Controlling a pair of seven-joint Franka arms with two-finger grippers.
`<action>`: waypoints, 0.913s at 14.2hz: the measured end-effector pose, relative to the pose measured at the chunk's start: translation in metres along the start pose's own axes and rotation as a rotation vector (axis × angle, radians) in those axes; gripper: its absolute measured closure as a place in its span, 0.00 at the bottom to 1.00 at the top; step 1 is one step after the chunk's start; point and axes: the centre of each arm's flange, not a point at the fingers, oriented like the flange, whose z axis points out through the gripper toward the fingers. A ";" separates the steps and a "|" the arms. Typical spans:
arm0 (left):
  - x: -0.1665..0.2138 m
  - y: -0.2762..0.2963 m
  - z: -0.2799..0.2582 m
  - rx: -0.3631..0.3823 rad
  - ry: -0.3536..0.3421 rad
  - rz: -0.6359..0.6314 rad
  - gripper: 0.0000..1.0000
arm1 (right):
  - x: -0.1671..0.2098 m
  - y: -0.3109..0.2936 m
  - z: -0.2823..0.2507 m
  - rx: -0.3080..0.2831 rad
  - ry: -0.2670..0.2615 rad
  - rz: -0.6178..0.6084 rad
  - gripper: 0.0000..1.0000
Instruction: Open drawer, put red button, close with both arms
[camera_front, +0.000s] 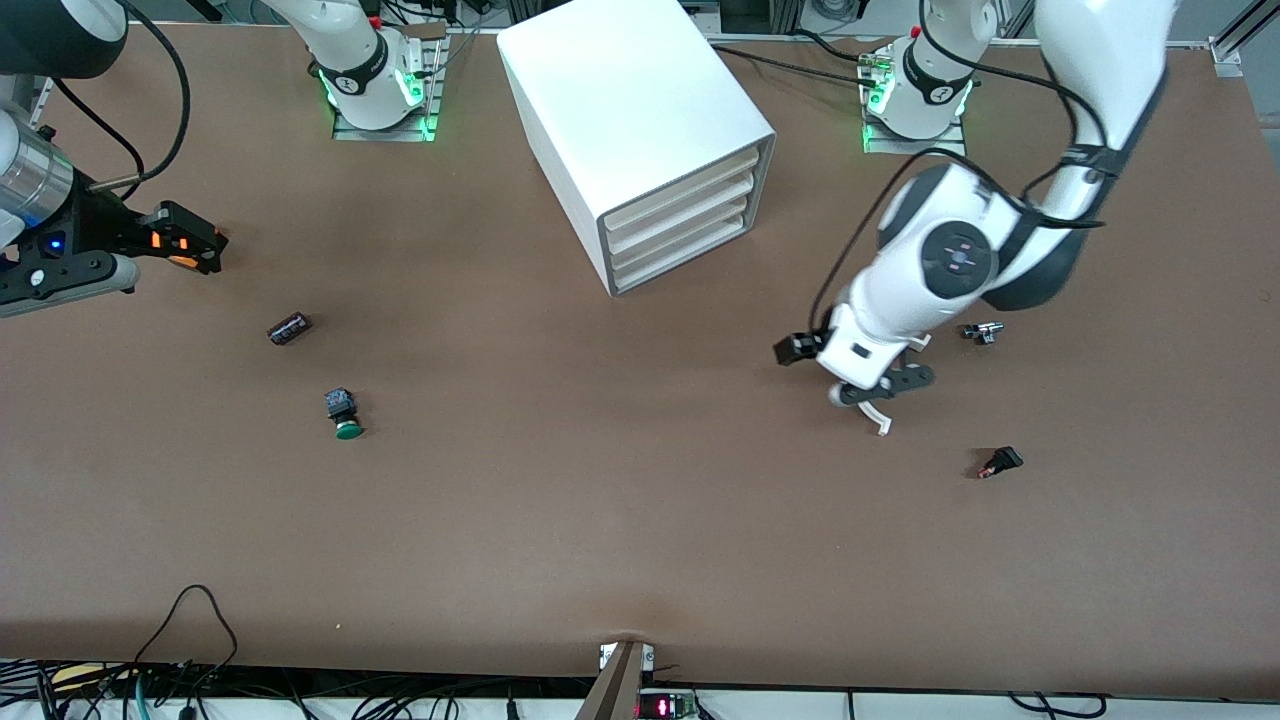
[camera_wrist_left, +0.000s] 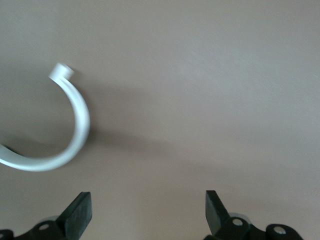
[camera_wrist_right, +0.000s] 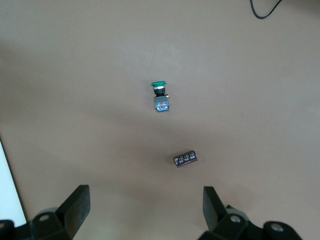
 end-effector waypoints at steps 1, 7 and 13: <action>0.008 -0.016 -0.007 0.024 0.008 0.014 0.00 | 0.000 0.000 0.000 0.000 0.000 0.000 0.00; 0.033 -0.121 -0.082 0.070 0.007 0.125 0.00 | 0.001 0.000 -0.001 -0.001 0.004 0.000 0.00; 0.031 -0.200 -0.143 0.097 0.025 0.177 0.00 | 0.001 0.001 -0.001 -0.002 0.006 0.001 0.00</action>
